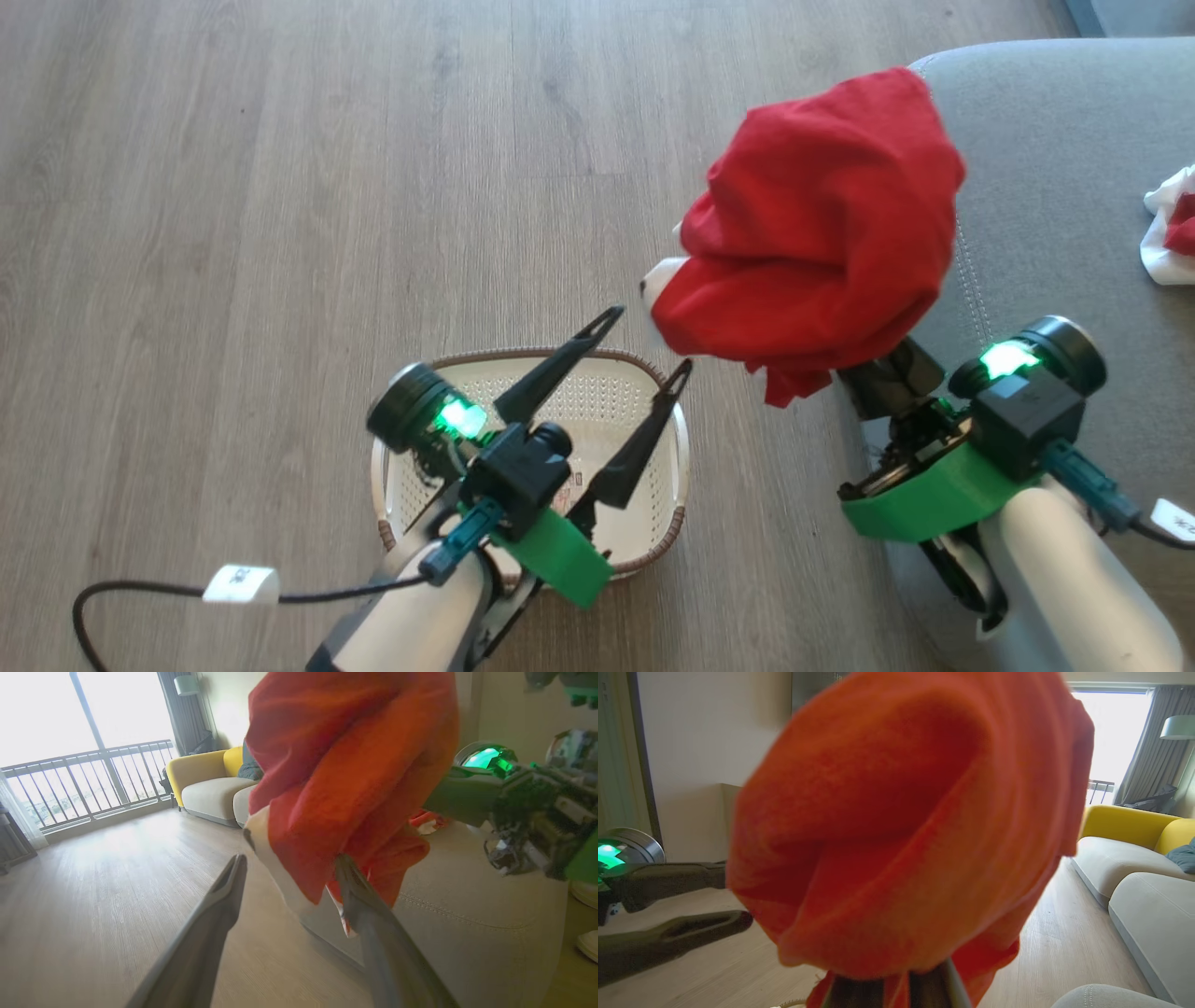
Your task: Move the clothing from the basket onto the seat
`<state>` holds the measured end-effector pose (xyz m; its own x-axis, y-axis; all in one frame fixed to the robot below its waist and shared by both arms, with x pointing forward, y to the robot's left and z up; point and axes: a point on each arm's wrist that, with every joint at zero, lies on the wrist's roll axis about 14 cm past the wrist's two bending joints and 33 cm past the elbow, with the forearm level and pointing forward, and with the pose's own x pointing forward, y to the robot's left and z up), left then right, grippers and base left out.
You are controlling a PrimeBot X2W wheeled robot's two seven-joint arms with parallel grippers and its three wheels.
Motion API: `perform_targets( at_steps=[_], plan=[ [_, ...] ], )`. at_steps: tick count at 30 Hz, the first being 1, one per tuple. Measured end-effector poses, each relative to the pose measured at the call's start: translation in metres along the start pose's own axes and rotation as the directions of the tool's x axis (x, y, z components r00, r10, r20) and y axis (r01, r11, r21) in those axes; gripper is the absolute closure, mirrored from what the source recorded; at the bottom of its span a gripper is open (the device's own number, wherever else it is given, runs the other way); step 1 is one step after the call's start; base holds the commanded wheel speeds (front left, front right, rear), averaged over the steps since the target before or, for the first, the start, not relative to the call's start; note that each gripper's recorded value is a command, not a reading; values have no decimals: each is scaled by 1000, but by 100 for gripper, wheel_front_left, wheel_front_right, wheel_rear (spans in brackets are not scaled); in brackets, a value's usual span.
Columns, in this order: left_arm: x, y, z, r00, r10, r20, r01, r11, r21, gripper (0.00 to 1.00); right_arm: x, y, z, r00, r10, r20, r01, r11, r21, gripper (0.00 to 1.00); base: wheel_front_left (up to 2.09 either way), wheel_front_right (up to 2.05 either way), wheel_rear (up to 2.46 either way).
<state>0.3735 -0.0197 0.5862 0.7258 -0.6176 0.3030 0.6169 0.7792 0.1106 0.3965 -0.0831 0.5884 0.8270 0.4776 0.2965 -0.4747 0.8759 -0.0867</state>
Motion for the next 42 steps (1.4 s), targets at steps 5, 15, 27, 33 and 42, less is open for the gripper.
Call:
perform_targets(
  at_steps=[5, 15, 27, 33, 42],
  plan=[
    [-10, 9, -20, 997, 44, -64, -45, 999, -12, 0, -1, -13, 3, 999, -35, 7, 35, 999, -21, 100, 0, 0, 0],
    [-22, 23, -48, 983, 103, -150, -107, 994, -23, 0, -11, -34, 4, 995, -100, 4, 100, 994, -46, 100, 0, 0, 0],
    [-33, 12, -69, 974, 71, -215, -86, 994, -63, 0, -22, -47, 2, 989, -150, -8, 150, 987, -54, 100, 0, 0, 0],
    [-44, -8, -78, 968, 26, -251, -51, 994, -96, 0, -23, -48, 3, 988, -157, -6, 156, 986, -55, 100, 0, 0, 0],
    [-45, -9, -80, 966, 25, -256, -53, 993, -101, 0, -23, -49, 3, 987, -160, -7, 159, 985, -58, 100, 0, 0, 0]
  ],
)
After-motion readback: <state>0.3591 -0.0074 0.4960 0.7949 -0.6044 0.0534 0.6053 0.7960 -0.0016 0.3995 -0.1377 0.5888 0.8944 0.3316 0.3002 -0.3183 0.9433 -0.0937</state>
